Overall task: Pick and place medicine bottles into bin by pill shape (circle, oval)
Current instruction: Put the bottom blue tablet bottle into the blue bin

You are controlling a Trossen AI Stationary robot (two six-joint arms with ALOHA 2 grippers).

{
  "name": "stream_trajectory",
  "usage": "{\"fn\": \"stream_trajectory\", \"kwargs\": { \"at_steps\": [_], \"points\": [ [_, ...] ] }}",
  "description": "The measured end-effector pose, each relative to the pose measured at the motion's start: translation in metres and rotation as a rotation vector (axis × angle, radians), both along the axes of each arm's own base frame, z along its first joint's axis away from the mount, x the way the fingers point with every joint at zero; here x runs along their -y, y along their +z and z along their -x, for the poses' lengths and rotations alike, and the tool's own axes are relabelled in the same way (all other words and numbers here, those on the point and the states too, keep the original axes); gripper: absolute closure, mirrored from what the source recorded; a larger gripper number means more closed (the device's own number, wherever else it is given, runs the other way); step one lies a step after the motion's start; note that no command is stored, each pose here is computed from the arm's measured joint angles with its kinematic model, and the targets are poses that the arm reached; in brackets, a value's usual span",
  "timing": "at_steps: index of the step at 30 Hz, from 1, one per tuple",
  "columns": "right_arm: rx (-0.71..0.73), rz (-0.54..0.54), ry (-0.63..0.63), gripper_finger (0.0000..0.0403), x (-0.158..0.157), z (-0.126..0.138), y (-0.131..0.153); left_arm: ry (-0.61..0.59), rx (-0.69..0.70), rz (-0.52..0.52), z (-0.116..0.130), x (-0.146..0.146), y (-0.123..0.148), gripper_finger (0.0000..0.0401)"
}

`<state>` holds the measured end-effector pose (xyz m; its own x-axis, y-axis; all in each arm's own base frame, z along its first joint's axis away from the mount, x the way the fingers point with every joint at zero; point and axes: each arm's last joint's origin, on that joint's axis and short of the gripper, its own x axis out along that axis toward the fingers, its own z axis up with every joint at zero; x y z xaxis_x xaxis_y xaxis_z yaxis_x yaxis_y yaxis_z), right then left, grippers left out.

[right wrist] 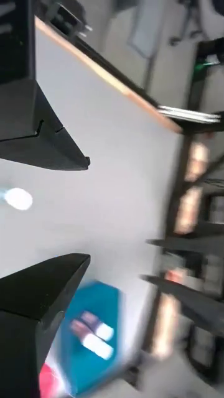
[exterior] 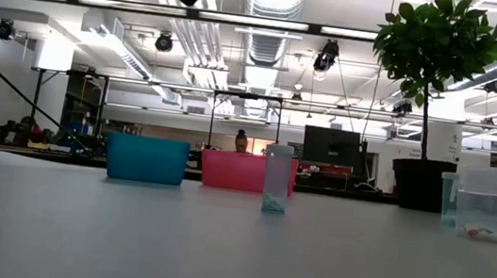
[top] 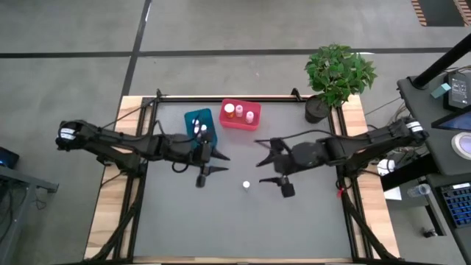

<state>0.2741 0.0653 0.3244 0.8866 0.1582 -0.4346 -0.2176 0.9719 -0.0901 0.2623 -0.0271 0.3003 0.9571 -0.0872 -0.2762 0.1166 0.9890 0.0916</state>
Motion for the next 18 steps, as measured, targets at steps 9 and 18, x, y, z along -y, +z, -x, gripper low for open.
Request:
{"fn": "stream_trajectory", "kwargs": {
  "at_steps": [9,18],
  "points": [
    [-0.369,-0.035,-0.04,0.0184,-0.025,-0.024,-0.028,-0.04,-0.038,0.101,-0.003,0.02,-0.007,0.0269],
    [-0.486,0.127,-0.141,0.0184,-0.032,-0.051,-0.079,-0.056,-0.05,0.087,-0.006,0.044,-0.014,0.0269]
  ]
}}
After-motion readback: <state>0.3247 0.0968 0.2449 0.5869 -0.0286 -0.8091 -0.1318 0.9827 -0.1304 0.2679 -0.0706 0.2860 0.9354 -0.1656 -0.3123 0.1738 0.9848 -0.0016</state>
